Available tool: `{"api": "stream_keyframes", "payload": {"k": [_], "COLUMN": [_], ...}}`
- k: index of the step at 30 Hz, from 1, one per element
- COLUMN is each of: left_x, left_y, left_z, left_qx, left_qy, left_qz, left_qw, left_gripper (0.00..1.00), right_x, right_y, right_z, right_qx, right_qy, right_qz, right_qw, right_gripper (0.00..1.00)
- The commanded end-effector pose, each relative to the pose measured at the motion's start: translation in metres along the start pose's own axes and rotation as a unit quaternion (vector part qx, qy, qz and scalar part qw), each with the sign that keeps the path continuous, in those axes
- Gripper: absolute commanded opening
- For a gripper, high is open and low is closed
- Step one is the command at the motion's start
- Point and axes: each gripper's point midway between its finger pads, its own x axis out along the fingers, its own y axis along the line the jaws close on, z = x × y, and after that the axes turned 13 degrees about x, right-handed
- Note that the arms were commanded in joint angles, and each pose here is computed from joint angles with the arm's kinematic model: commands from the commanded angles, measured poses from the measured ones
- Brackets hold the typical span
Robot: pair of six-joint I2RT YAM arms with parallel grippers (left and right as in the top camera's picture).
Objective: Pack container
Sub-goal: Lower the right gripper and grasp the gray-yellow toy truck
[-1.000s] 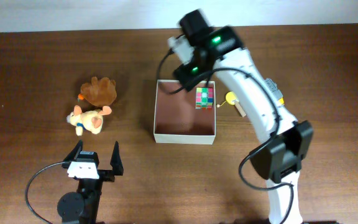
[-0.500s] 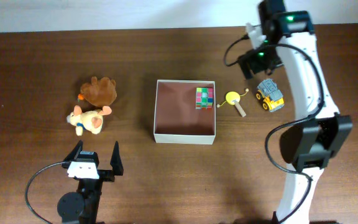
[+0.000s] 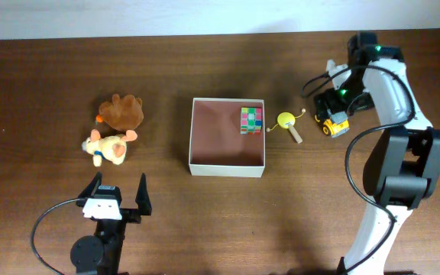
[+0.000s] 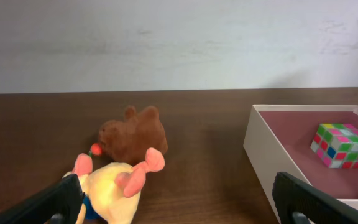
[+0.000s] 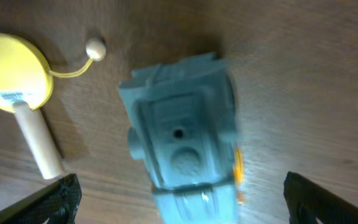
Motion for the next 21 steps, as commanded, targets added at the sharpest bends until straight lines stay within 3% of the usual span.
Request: {"api": "stream_keyframes", "payload": {"k": [1, 12, 21], "left_x": [0.000, 0.000, 0.000], "left_y": [-0.001, -0.001, -0.001], "left_z": [-0.001, -0.001, -0.001], "left_qx": [0.004, 0.004, 0.004], "left_qy": [-0.002, -0.002, -0.002], "left_qz": [-0.002, -0.002, -0.002], "left_qw": [1.000, 1.000, 1.000], "left_gripper": [0.99, 0.99, 0.99], "right_x": [0.020, 0.053, 0.059], "right_y": [0.008, 0.008, 0.004], "right_z": [-0.011, -0.022, -0.009], "right_qx": [-0.013, -0.012, -0.013], "right_qy": [0.015, 0.017, -0.012], "right_qz": [0.014, 0.014, 0.004], "right_qw": [1.000, 1.000, 1.000], "right_gripper": [0.99, 0.99, 0.84]}}
